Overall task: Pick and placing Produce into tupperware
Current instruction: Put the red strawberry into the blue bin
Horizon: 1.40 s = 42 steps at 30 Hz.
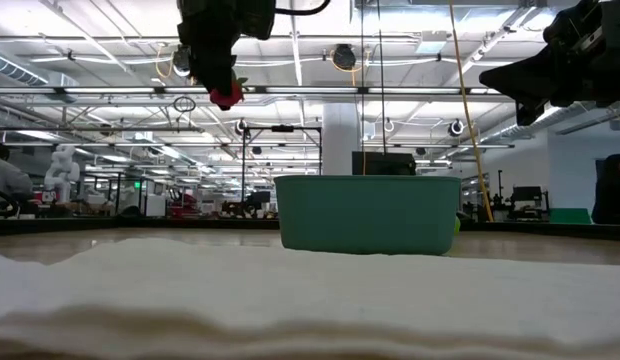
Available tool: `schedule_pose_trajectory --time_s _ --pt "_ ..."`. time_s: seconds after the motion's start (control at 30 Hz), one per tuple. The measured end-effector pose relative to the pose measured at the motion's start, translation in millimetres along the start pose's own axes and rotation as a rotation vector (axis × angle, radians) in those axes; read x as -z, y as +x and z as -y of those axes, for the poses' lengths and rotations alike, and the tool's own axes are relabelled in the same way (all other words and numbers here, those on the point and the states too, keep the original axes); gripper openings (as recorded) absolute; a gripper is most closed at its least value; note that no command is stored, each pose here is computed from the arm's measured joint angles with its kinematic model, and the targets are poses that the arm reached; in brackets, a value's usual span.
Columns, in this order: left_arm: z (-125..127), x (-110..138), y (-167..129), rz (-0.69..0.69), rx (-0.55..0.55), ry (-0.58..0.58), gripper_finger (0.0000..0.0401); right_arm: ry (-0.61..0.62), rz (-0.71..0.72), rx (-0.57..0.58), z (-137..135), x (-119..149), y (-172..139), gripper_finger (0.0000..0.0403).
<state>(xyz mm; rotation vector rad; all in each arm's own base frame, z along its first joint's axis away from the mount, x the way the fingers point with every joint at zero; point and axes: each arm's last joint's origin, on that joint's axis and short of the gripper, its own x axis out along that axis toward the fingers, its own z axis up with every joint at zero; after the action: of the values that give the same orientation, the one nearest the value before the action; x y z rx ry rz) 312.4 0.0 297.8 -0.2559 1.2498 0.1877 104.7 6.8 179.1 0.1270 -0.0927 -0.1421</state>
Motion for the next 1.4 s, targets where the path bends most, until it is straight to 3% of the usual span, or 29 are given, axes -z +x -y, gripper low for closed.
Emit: schedule_pose_trajectory --time_s 0.43,0.97,1.13,1.4 --pt "2.1 -17.3 0.3 0.159 0.056 -0.024 0.0141 0.002 0.000 0.000 0.0 0.0 0.0 0.0000" --pt "-17.4 -40.4 26.6 0.173 0.161 -0.025 0.0141 0.004 0.001 0.000 0.0 -0.1 0.0 0.0000" --pt "-19.5 -47.2 24.0 0.234 0.215 -0.014 0.0141 0.000 0.001 0.000 0.0 -0.1 0.0 0.0000" --pt "-15.4 -67.8 7.2 0.287 0.214 0.032 0.0141 0.001 0.002 0.000 0.0 -0.2 0.0 0.0000"
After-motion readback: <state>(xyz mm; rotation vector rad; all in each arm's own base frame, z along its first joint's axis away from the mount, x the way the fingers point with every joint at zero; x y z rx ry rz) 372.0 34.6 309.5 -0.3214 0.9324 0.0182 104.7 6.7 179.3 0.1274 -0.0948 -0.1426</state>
